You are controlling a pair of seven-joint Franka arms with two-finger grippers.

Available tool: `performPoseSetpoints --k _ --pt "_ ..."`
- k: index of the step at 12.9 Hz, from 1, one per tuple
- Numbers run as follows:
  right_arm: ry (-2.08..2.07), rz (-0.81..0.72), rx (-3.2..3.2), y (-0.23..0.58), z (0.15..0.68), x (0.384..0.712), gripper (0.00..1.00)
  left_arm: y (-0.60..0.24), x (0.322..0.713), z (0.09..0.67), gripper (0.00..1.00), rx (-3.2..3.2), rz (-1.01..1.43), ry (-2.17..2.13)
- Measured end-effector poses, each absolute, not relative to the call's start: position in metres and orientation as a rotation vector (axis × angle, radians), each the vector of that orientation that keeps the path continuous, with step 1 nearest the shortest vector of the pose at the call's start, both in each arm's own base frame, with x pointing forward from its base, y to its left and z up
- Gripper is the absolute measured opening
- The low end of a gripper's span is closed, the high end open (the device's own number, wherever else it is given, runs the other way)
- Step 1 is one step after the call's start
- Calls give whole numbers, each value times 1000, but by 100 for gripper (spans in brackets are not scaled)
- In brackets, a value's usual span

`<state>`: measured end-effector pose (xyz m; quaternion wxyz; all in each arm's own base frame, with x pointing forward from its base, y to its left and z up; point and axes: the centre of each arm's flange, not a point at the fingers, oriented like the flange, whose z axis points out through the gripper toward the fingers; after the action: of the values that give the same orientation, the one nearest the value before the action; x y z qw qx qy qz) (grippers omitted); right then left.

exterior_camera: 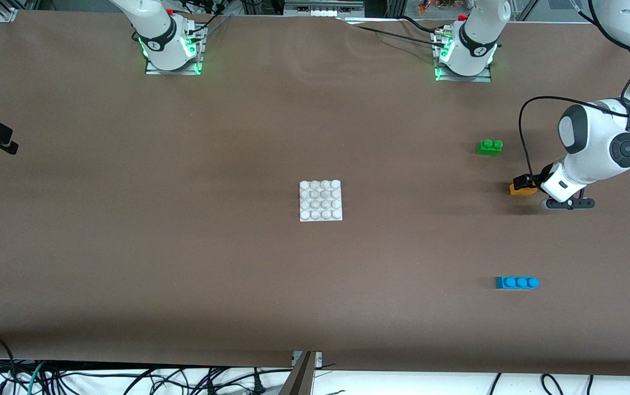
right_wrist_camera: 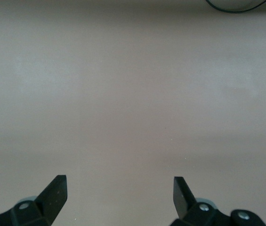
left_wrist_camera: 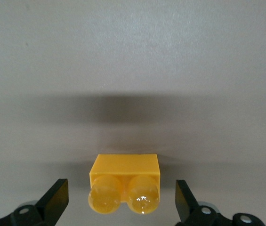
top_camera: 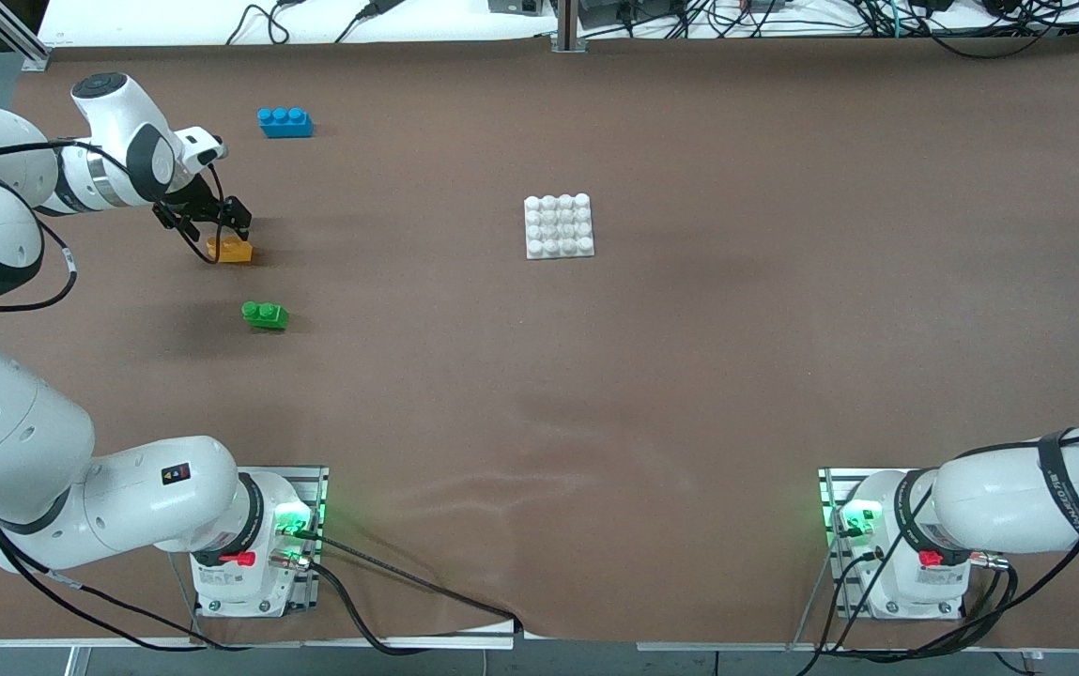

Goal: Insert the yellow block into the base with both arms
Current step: 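Close the left gripper on the yellow brick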

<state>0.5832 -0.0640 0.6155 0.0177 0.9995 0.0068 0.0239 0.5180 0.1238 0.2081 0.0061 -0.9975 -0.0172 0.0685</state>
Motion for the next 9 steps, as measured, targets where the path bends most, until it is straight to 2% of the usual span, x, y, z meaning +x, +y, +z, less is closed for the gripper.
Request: performPoseSetpoints --k 3,4,6,7,9 --pt "21 73 3104 -64 615 583 100 124 517 208 100 -3122 217 -53" --pt "21 73 3104 -64 615 583 100 124 517 207 96 -3122 217 -53" --pt "21 72 3103 -64 615 584 100 123 517 207 72 -3122 220 -53" --pt "21 71 3103 -64 615 584 100 123 517 207 63 -3122 219 -52" --pt "21 70 3103 -64 614 584 100 123 517 207 63 -3122 220 -52"
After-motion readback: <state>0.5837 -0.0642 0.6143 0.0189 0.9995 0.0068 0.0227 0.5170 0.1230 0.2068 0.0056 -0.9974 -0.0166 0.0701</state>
